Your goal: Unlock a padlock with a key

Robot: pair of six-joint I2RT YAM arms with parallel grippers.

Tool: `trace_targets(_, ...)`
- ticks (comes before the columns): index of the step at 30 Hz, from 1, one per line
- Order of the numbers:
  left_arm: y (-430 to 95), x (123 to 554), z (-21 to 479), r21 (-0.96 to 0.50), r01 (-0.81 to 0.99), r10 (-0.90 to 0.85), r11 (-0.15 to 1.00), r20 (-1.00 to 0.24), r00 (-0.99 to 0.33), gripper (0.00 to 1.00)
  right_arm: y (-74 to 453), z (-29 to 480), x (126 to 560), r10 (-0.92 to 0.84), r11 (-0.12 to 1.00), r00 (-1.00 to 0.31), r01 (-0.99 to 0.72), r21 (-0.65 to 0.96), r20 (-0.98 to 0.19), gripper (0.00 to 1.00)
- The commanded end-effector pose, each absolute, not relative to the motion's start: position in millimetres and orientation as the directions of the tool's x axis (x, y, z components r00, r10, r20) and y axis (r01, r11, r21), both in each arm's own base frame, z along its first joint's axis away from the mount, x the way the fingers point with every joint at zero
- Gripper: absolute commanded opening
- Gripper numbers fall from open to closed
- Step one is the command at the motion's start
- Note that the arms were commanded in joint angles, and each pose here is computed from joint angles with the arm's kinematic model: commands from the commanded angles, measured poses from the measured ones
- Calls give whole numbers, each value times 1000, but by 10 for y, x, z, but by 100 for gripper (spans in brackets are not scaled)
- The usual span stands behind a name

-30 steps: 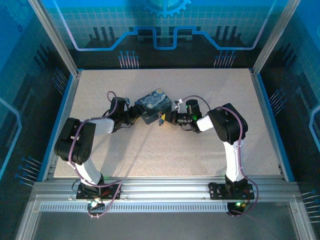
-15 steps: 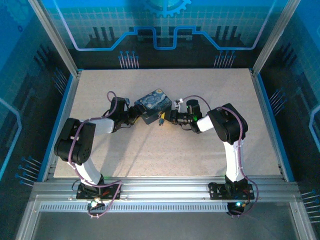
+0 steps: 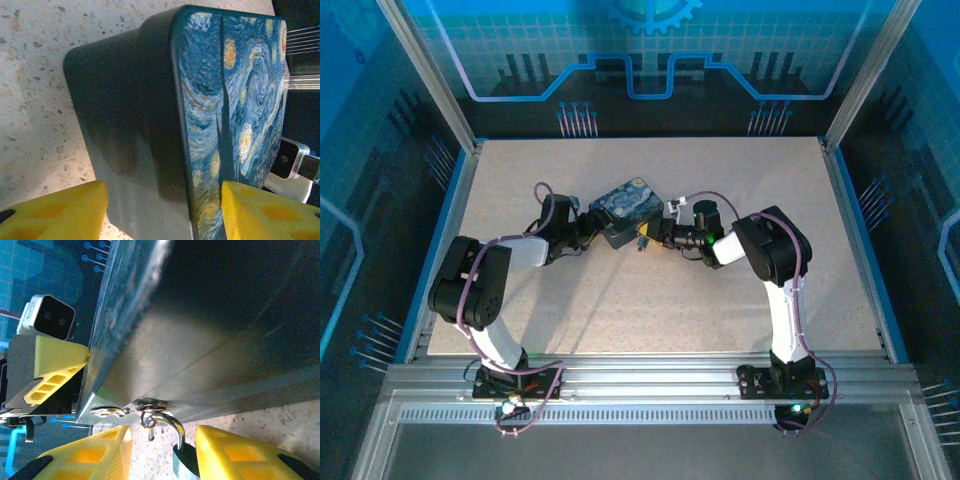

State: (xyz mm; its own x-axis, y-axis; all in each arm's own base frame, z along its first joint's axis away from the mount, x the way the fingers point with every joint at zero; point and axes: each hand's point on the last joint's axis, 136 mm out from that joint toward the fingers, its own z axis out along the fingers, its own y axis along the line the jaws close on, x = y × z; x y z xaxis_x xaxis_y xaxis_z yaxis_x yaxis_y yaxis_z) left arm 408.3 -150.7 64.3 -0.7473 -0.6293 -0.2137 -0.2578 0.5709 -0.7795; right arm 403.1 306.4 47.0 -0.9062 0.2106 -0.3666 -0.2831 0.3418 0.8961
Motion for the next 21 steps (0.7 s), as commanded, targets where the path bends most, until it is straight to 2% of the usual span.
trace_targets(1, -1449, 3824, 341, -707, -357, -621, 610, -148, -769, 62, 3126, 421, 3983, 190, 318, -914, -288, 903, -358, 39)
trace_targets(12, -1456, 3818, 333, -706, -358, -620, 611, -146, -771, 62, 3242, 439, 3961, 163, 280, -921, -300, 912, -353, 36)
trace_targets(21, -1455, 3817, 336, -706, -358, -621, 612, -147, -770, 62, 3179, 393, 3968, 184, 304, -922, -277, 912, -341, 24)
